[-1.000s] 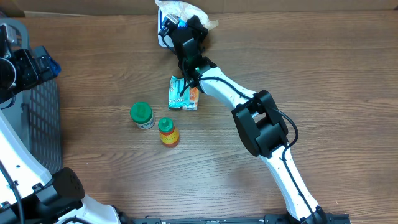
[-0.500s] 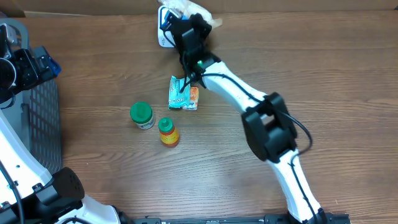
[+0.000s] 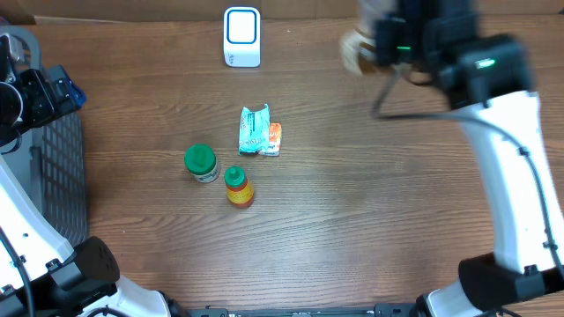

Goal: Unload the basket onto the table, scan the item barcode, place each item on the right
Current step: 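Carry the mushroom bag right and drop it on the table's right side, then move the right gripper to the small orange packet and grasp it, then lift the orange packet with the right gripper toward the scanner, then hold the orange packet in front of the scanner with the right gripper, then carry the orange packet right and release it beside the mushroom bag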

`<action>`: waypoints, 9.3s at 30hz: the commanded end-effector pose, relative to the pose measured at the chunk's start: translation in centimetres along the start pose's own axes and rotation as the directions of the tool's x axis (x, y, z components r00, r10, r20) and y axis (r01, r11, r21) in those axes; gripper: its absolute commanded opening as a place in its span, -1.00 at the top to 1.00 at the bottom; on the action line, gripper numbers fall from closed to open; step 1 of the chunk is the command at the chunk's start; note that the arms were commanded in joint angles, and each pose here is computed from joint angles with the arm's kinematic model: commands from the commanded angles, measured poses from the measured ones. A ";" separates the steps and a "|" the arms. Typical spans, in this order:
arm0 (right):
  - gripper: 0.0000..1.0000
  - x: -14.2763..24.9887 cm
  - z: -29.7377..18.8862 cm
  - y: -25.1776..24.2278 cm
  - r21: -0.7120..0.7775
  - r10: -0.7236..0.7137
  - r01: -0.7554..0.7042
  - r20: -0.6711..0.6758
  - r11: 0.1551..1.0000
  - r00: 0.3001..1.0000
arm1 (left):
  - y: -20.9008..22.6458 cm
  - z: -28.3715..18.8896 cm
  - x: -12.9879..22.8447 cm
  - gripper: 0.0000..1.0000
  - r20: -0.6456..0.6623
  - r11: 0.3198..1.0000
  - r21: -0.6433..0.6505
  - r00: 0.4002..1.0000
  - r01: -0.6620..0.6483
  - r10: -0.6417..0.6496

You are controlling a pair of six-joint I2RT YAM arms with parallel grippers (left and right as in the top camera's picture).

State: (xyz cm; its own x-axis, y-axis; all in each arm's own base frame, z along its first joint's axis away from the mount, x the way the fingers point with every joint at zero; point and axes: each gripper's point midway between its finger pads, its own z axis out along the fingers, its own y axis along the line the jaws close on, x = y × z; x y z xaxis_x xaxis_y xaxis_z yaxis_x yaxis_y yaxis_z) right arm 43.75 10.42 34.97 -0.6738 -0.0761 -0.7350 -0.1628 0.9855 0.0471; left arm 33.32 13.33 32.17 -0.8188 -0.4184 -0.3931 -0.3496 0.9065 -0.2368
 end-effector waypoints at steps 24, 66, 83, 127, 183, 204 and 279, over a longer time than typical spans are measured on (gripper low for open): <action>-0.72 21.1 11.5 -19.2 0.082 0.648 -0.678 -0.399 0.730 0.649 | 0.0 0.4 0.0 -0.99 -0.013 1.000 0.003 1.000 -0.017 0.017; 0.20 25.9 21.2 15.8 -0.142 0.249 -0.506 -0.739 0.850 0.626 | 0.0 0.4 0.0 -0.99 -0.013 1.000 0.003 1.000 -0.017 0.017; 0.62 27.5 23.2 17.8 -0.155 0.224 -0.467 -0.720 0.871 0.657 | 0.0 0.4 0.0 -0.99 -0.013 1.000 0.003 1.000 -0.017 0.017; 0.92 8.0 4.5 17.2 -0.794 -0.089 -0.607 -0.606 0.013 0.791 | 0.0 0.4 0.0 -1.00 -0.013 1.000 0.003 1.000 -0.017 0.017; 0.92 -9.2 5.1 16.0 0.071 -0.281 0.273 0.349 0.959 0.894 | 0.0 0.4 0.0 -0.99 -0.013 1.000 0.003 1.000 -0.017 0.017; 0.92 -2.0 30.4 20.6 0.408 -0.921 0.826 0.160 0.390 0.356 | 0.0 0.4 0.0 -0.99 -0.013 1.000 0.003 1.000 -0.017 0.017; 0.77 24.3 13.1 -13.5 0.456 0.647 -0.461 -0.479 0.761 0.594 | 0.0 0.4 0.0 -0.99 -0.013 1.000 0.003 1.000 -0.017 0.017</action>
State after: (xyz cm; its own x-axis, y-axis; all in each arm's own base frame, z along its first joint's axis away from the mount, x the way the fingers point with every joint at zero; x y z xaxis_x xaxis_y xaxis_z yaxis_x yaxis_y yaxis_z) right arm 39.55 -1.40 7.90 -0.8703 0.4841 -0.0911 0.4796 0.8749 0.0677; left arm 33.36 13.36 32.11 -0.8193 -0.4187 -0.3917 -0.3499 0.9063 -0.2370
